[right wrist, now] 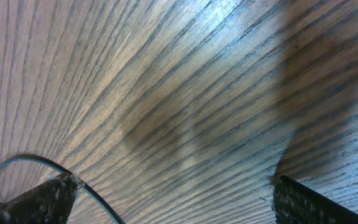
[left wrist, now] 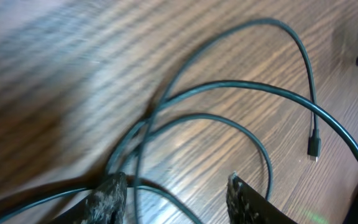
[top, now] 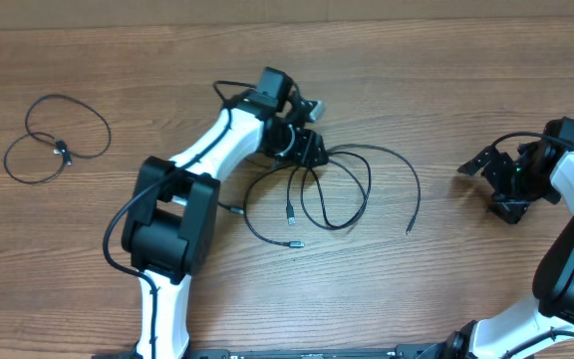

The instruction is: Untangle cables

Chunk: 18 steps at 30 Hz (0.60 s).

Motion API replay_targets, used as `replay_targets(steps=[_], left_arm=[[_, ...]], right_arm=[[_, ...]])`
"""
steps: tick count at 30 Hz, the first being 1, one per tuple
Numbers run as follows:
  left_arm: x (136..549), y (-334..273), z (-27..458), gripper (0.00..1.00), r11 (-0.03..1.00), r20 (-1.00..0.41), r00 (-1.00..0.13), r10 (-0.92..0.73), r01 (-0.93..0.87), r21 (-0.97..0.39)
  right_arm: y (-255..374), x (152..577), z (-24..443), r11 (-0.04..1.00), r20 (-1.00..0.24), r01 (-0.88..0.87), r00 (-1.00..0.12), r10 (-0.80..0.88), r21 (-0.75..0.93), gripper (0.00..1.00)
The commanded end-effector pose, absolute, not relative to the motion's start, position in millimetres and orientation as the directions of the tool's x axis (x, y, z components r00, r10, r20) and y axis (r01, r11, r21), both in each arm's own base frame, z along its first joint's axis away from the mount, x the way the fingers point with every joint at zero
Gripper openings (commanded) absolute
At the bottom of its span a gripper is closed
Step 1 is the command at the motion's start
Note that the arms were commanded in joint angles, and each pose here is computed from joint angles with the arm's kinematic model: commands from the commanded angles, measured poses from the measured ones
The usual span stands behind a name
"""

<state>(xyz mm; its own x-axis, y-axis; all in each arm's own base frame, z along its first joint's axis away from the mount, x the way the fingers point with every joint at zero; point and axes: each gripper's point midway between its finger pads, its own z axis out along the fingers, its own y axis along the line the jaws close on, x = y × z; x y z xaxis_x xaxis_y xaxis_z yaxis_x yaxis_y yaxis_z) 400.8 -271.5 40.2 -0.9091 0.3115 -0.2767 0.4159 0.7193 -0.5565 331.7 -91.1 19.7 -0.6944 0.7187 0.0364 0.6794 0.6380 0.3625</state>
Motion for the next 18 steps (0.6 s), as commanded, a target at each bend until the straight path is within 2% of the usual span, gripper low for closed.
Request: replay_targets(steps=[1,7,18], left_arm=[[400.3,-279.5,56.7,0.52,0.672,-0.319,-0.888,0.33,0.458,-0.581],[391.2,-285.8,40.4,0.45,0.673,-0.279,-0.893,0.352,0.449,-0.587],[381.8,-287.6,12.5,0.48,0.684,-0.213,-0.904,0.369,0.42,-0.596]], right_arm=[[-96.5,339.2,24.8,0.646,0.009,0.671,-0.696,0.718,0.365,1.0],[-96.5,339.2,24.8,0.646,0.009,0.671,-0.696,0.718,0.365,1.0],[-96.5,339.2,24.8,0.646,0.009,0.671,-0.696,0.718,0.365,1.0]])
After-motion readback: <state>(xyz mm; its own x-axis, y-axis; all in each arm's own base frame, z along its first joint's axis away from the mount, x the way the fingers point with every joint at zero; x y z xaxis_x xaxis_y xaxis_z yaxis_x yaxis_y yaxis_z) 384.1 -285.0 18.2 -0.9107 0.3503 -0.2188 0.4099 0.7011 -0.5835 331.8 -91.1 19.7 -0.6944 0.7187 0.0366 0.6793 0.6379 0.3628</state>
